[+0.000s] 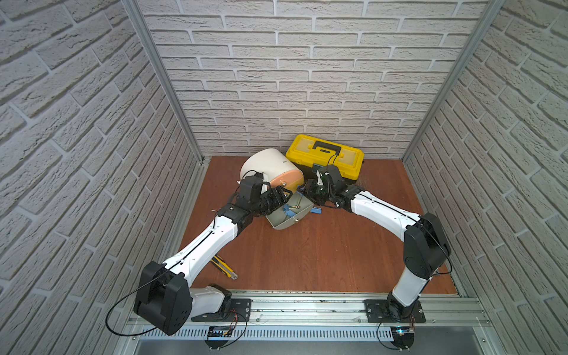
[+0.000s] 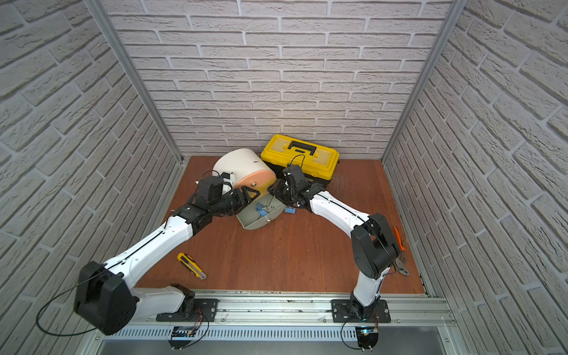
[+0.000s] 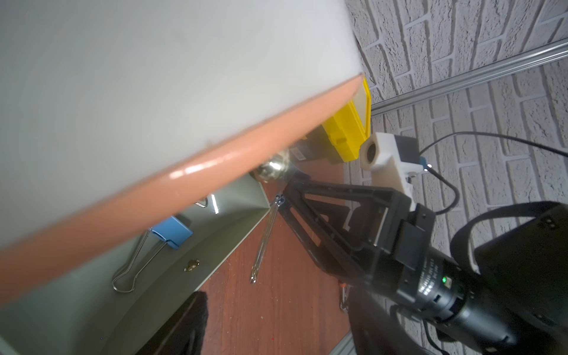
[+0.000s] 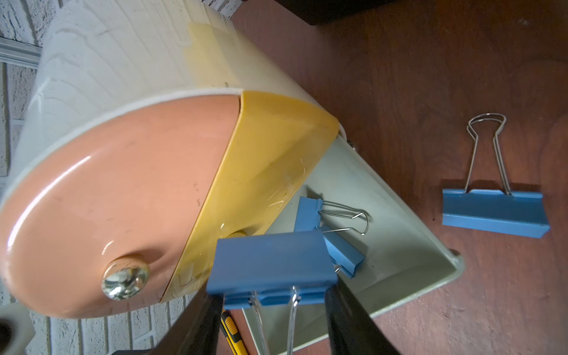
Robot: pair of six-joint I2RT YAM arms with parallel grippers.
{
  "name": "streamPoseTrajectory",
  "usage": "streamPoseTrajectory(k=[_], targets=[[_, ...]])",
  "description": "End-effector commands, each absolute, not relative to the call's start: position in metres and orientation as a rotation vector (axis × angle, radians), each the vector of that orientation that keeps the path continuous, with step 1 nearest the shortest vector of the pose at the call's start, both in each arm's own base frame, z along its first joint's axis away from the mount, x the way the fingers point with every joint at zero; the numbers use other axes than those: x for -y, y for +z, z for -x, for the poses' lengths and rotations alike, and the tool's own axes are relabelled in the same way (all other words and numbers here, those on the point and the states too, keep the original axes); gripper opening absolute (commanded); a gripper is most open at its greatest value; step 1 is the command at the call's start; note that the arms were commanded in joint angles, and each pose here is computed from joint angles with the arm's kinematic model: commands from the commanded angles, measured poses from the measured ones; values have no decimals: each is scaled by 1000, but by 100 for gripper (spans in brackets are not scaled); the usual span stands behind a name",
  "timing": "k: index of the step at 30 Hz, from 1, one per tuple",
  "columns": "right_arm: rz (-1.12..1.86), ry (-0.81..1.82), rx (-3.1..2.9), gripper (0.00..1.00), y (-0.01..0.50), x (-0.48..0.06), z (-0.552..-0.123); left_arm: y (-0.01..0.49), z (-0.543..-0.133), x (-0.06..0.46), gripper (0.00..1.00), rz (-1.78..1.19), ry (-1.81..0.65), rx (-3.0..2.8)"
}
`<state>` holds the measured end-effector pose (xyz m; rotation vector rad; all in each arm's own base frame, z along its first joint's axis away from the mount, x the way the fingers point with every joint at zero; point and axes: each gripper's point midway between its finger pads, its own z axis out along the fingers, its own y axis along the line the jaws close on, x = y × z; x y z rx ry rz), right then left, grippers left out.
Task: Put the binder clips in the drawer according to color
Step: Place the binder clip in the drawer.
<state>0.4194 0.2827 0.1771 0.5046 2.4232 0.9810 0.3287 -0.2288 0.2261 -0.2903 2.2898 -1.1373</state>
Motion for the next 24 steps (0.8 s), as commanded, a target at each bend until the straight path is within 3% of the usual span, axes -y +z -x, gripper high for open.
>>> streamPoseTrajectory(k=[1, 11, 24], targets=[[-476, 980, -2386, 56, 188, -282, -424, 238, -331, 235, 76, 257, -1171, -2248], [-446, 945, -2397, 64, 191, -280, -423, 240, -331, 234, 76, 250, -1165, -2250], [-383, 706, -2425, 57, 200, -235, -422, 258, -319, 224, 76, 143, -1044, -2287]])
